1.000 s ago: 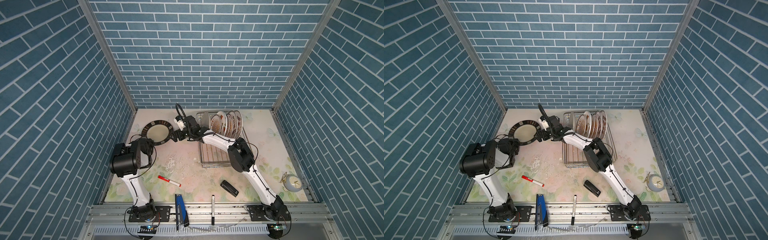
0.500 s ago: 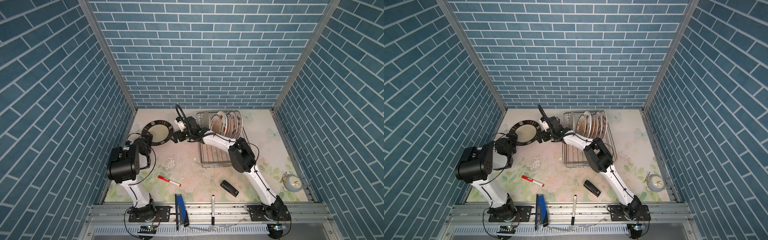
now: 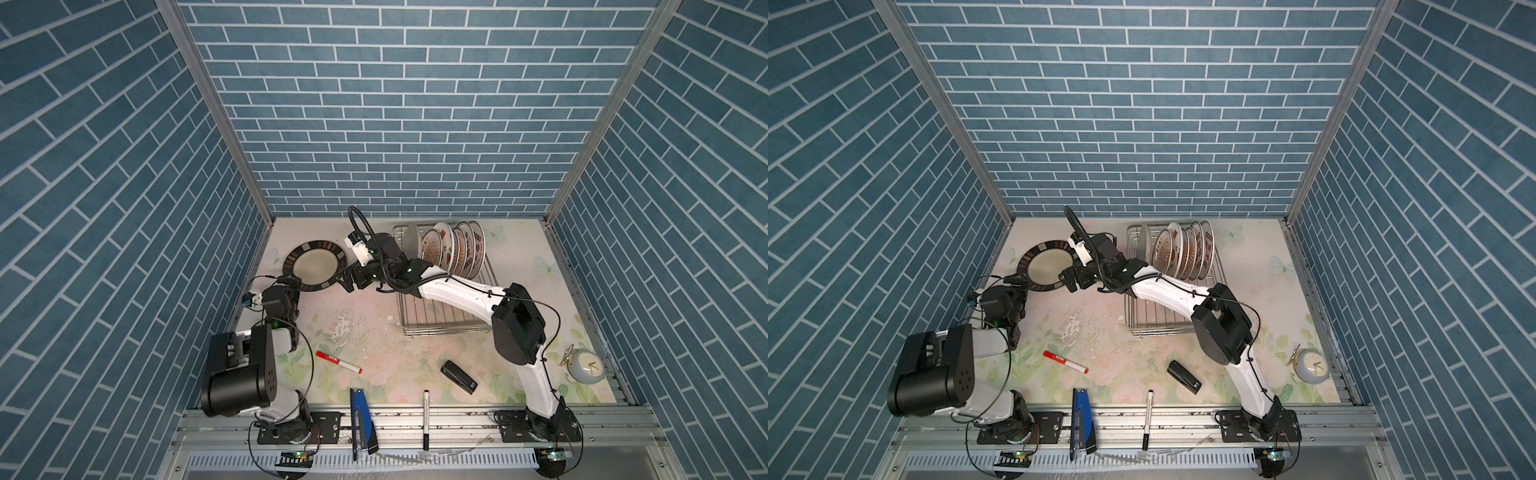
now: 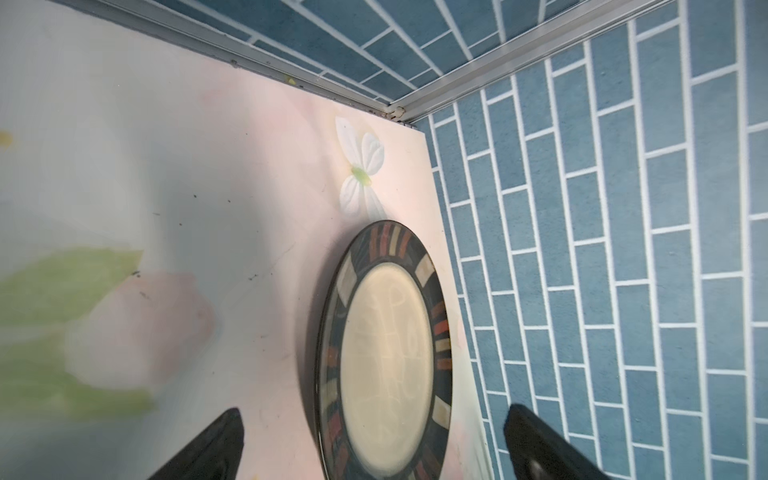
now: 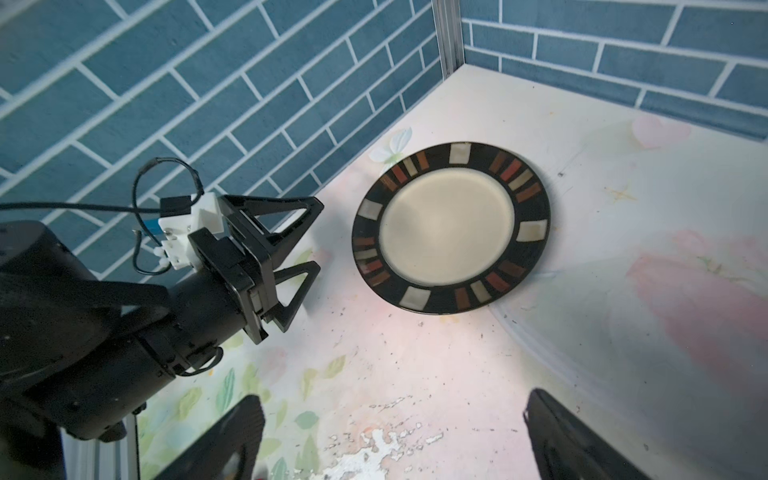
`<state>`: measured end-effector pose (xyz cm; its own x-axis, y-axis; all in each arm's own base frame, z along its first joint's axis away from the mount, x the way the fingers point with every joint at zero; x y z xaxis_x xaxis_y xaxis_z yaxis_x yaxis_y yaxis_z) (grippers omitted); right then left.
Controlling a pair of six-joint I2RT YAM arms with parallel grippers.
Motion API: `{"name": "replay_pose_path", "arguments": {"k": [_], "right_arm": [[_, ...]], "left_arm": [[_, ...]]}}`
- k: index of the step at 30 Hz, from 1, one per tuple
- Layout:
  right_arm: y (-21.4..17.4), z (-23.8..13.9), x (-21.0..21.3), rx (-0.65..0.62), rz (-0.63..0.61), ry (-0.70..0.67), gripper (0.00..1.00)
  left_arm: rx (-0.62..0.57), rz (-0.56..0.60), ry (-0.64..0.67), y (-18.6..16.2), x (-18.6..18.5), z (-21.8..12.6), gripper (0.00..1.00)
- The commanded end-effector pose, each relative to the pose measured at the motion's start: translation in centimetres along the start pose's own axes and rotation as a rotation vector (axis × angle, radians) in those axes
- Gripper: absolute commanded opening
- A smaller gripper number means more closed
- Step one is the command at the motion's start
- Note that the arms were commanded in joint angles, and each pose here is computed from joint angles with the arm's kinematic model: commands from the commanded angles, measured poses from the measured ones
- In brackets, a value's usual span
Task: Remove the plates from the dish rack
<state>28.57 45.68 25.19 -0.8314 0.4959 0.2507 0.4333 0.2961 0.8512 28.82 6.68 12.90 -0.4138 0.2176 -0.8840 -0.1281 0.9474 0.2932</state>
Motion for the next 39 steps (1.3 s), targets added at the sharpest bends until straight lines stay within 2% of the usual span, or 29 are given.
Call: {"name": "replay_pose_path", "arguments": {"k": [1,6,10,16,19,20,21,22,24,29,35,39], "right_arm": [[0.6,-2.3,-0.3,-0.040,-0.032,-0.093,0.99],[0.6,-5.9,-0.4,-0.041,-0.029,-0.186,0.99],[0.3,-8.9,-0.7,-0.024,-0.044,-0.272,0.99],[-1.0,-14.6,-0.9,-0.042,-0.050,-0.342,0.99],[-1.8,-17.5,-1.7,-0.061,-0.038,-0.460,0.99],[-1.9,-18.3,-2.1,-0.068,-0.037,-0.514,0.99],[-2.0,-18.9,-2.5,-0.073,-0.038,-0.557,0.99],[-1.9,-19.3,-3.0,-0.073,-0.026,-0.589,0.99],[-1.7,-19.7,-4.4,-0.038,0.024,-0.626,0.99],[-1.3,-18.8,-7.2,-0.004,0.109,-0.639,0.99],[-0.4,-16.1,-8.3,0.020,0.023,-0.617,0.97],[0.0,-14.5,-9.3,0.030,0.040,-0.645,0.95]], "left_arm": [[0.014,0.040,-0.028,0.0,-1.0,-1.8,1.00],[0.065,0.119,-0.086,-0.5,-3.4,-4.5,1.00],[0.175,0.226,-0.230,-2.3,-6.1,-6.5,1.00],[0.399,0.432,-0.458,-7.4,-10.0,-9.7,1.00],[0.468,0.453,-0.568,-9.0,-10.1,-10.9,1.00],[0.497,0.461,-0.619,-9.5,-10.3,-11.4,0.97],[0.541,0.496,-0.690,-10.3,-10.8,-12.1,0.89],[0.588,0.526,-0.726,-11.0,-11.2,-12.7,0.88],[0.641,0.552,-0.773,-12.2,-11.4,-13.8,0.99],[0.660,0.573,-0.775,-12.7,-11.0,-14.6,1.00],[0.628,0.590,-0.767,-13.2,-10.3,-14.9,1.00],[0.653,0.617,-0.788,-13.8,-10.8,-14.7,1.00]]}}
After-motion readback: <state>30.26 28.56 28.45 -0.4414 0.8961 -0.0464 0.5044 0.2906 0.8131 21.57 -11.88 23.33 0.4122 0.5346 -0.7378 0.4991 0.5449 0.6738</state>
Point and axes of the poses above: each gripper's point midway between its finger pads, its own z axis out along the fingers, its own x axis along the line the jaws close on, y = z × x, the point moved 9 cm from there along -z, back along the fingers, and after that the axes turned 3 degrees about -z, right-handed, at the moved point
